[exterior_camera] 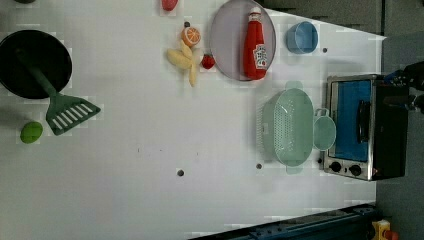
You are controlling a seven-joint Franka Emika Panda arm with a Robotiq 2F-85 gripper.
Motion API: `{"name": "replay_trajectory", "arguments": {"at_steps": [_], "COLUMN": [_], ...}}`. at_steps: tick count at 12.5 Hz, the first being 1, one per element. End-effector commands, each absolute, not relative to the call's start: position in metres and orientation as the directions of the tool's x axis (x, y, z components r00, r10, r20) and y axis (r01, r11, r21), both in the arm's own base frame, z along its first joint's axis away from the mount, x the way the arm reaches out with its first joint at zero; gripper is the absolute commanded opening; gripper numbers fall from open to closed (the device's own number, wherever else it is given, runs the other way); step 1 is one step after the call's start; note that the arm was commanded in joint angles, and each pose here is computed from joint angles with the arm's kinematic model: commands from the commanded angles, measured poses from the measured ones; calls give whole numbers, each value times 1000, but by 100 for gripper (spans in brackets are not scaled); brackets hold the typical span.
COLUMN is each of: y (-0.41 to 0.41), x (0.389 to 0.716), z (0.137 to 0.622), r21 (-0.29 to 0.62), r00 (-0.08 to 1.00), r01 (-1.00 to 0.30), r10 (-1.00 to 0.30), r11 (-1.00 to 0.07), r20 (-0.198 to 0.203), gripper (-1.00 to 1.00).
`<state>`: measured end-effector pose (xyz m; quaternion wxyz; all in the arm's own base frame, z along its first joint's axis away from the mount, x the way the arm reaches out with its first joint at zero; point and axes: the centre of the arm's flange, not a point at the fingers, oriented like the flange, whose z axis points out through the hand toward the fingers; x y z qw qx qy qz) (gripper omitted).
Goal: Drag strainer right to left.
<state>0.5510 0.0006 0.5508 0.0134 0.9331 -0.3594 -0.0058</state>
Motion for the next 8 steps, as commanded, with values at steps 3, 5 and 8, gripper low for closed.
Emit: {"name": "replay_trajectory", "arguments": {"at_steps": [3, 5, 8], "y": [-28, -24, -18], "x": [382, 390, 416], "z": [670, 652, 589], "r21": [25, 48, 98], "r00": [617, 625, 623], "r01": [-787, -780, -777], "r10": [-786, -781, -782], "r11": [-617, -623, -622], "r20": [27, 12, -22], "gripper": [99, 100, 100]}}
